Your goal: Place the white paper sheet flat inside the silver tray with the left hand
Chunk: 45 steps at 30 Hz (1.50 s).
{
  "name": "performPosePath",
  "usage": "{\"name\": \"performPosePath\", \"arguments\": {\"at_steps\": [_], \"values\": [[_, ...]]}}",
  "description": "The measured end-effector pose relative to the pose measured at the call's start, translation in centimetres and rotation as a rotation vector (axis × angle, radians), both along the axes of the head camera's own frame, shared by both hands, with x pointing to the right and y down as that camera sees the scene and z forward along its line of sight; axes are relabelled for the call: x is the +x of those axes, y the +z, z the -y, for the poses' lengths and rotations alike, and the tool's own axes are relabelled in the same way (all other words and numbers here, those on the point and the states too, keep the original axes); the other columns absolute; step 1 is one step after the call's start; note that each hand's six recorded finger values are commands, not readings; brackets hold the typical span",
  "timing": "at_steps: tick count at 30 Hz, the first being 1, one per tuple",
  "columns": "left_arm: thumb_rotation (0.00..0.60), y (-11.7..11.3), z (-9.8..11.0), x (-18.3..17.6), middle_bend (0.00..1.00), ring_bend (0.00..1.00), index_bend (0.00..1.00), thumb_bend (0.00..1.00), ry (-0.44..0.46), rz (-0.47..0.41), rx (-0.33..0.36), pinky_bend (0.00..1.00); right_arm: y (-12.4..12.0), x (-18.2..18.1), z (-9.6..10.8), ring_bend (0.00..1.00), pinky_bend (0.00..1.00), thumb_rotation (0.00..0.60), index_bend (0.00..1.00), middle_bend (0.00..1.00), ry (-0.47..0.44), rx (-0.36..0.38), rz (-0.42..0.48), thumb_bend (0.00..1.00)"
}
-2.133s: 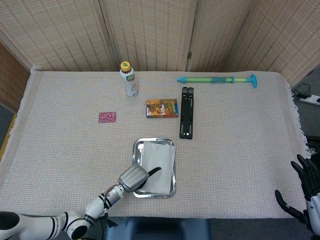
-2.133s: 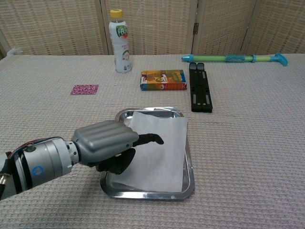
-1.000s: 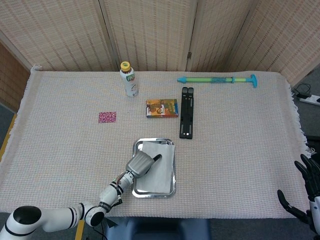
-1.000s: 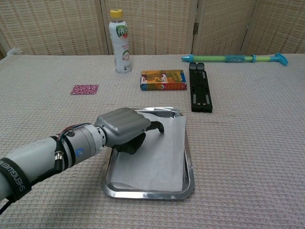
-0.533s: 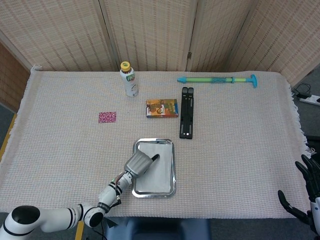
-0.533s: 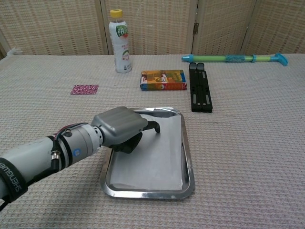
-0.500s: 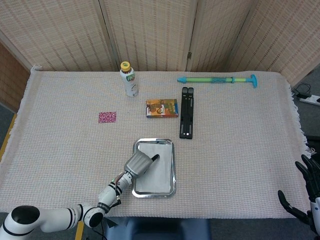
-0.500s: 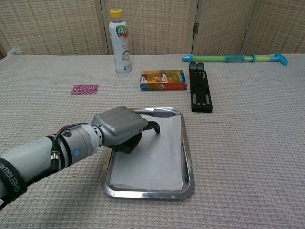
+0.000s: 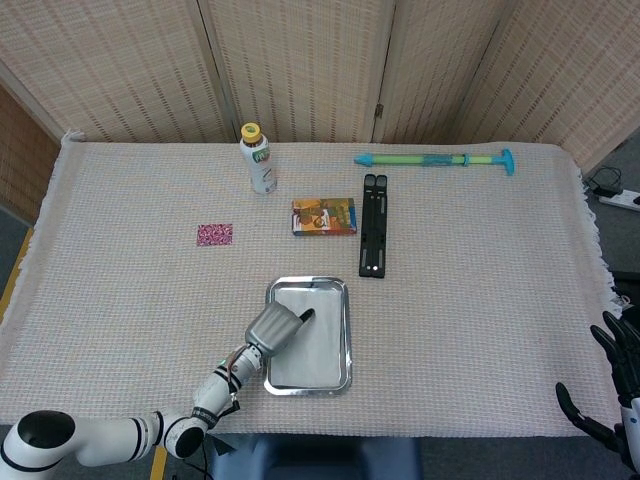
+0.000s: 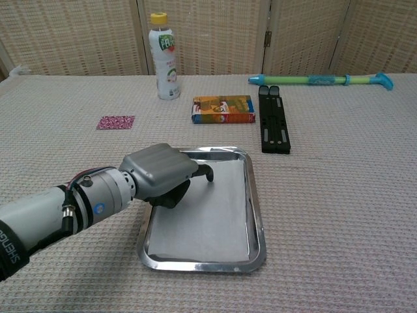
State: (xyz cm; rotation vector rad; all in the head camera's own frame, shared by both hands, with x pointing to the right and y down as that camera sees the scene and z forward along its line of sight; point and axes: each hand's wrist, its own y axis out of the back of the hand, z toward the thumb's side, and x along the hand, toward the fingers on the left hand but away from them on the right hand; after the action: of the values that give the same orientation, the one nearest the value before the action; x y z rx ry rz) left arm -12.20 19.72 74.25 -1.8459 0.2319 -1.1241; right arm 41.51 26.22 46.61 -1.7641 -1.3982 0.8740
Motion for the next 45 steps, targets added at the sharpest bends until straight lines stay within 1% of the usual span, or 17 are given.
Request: {"name": "performPosePath", "arguments": {"at_steps": [10, 14, 17, 18, 20, 22, 23, 25, 26, 27, 28, 30, 33, 34, 37, 39, 45], "values": [[0.6, -0.3, 0.1, 0.2, 1.0, 1.0, 0.24, 1.0, -0.001, -0.006, 0.011, 1.0, -0.1, 0.0, 0.0, 0.0, 0.0, 0.6, 0.0, 0.0, -0.002, 0.001, 0.002, 0.43], [0.6, -1.3, 0.5, 0.7, 1.0, 1.0, 0.22, 1.0, -0.012, -0.048, 0.03, 1.0, 0.0, 0.0, 0.0, 0.0, 0.0, 0.6, 0.0, 0.0, -0.003, -0.002, 0.002, 0.43], [0.6, -2.7, 1.0, 1.2, 1.0, 1.0, 0.2, 0.99, -0.024, -0.103, 0.062, 1.0, 0.0, 0.0, -0.1, 0.0, 0.0, 0.6, 0.0, 0.0, -0.006, -0.003, 0.002, 0.43], [0.6, -3.4, 1.3, 1.3, 1.0, 1.0, 0.2, 0.97, -0.032, -0.133, 0.075, 1.0, 0.0, 0.0, -0.1, 0.0, 0.0, 0.6, 0.0, 0.0, -0.007, -0.004, 0.002, 0.43], [0.6, -4.6, 1.8, 1.3, 1.0, 0.99, 0.19, 0.88, -0.048, -0.18, 0.098, 1.0, 0.0, 0.0, -0.1, 0.0, 0.0, 0.6, 0.0, 0.0, -0.007, -0.003, 0.003, 0.43], [0.6, -6.1, 2.4, 0.6, 1.0, 0.94, 0.18, 0.78, -0.073, -0.218, 0.121, 1.0, 0.0, 0.0, 0.0, 0.0, 0.0, 0.6, 0.0, 0.0, -0.007, -0.002, 0.001, 0.43], [0.6, -6.7, 2.6, 0.1, 1.0, 0.88, 0.18, 0.71, -0.087, -0.231, 0.129, 0.99, 0.1, 0.0, 0.0, 0.0, 0.0, 0.6, 0.0, 0.0, -0.008, -0.004, -0.001, 0.43], [0.6, -8.1, 3.0, -1.4, 0.96, 0.74, 0.17, 0.61, -0.117, -0.256, 0.148, 0.9, 0.3, -0.1, 0.0, 0.0, 0.0, 0.6, 0.0, 0.0, -0.011, -0.011, -0.004, 0.43], [0.6, -8.7, 3.1, -2.3, 0.89, 0.66, 0.16, 0.55, -0.129, -0.262, 0.155, 0.79, 0.4, -0.2, 0.0, 0.0, 0.0, 0.6, 0.0, 0.0, -0.013, -0.013, -0.007, 0.43], [0.6, -9.3, 3.1, -3.4, 0.78, 0.56, 0.14, 0.49, -0.144, -0.265, 0.161, 0.64, 0.5, -0.3, -0.1, 0.0, 0.0, 0.6, 0.0, 0.0, -0.015, -0.017, -0.009, 0.43], [0.6, -9.7, 3.0, -4.4, 0.7, 0.49, 0.13, 0.45, -0.154, -0.262, 0.164, 0.53, 0.7, -0.4, -0.1, 0.0, 0.0, 0.6, 0.0, 0.0, -0.019, -0.021, -0.013, 0.43], [0.6, -10.5, 2.3, -6.9, 0.53, 0.35, 0.12, 0.38, -0.174, -0.242, 0.169, 0.35, 1.0, -0.6, -0.1, 0.0, 0.0, 0.6, 0.0, 0.0, -0.023, -0.028, -0.02, 0.43], [0.6, -11.5, 0.9, -10.9, 0.33, 0.17, 0.12, 0.31, -0.207, -0.183, 0.185, 0.16, 1.7, -0.8, 0.0, 0.0, 0.0, 0.6, 0.0, 0.0, -0.032, -0.046, -0.035, 0.43], [0.6, -11.8, 0.5, -12.0, 0.29, 0.14, 0.11, 0.3, -0.22, -0.165, 0.192, 0.13, 2.0, -0.9, 0.0, 0.0, 0.0, 0.6, 0.0, 0.0, -0.038, -0.056, -0.043, 0.43], [0.6, -12.9, -1.0, -15.8, 0.13, 0.03, 0.09, 0.27, -0.287, -0.112, 0.214, 0.03, 2.8, -1.0, -0.1, 0.0, 0.0, 0.6, 0.0, 0.0, -0.056, -0.096, -0.066, 0.43], [0.6, -13.5, -2.0, -18.4, 0.07, 0.0, 0.08, 0.26, -0.354, -0.076, 0.231, 0.0, 3.2, -1.0, -0.1, 0.0, 0.0, 0.6, 0.0, 0.0, -0.064, -0.121, -0.083, 0.43], [0.6, -15.6, -5.4, -25.7, 0.06, 0.0, 0.07, 0.24, -0.544, 0.001, 0.289, 0.0, 3.8, -0.5, 0.6, 0.0, 0.0, 0.6, 0.0, 0.0, -0.038, -0.121, -0.132, 0.43]]}}
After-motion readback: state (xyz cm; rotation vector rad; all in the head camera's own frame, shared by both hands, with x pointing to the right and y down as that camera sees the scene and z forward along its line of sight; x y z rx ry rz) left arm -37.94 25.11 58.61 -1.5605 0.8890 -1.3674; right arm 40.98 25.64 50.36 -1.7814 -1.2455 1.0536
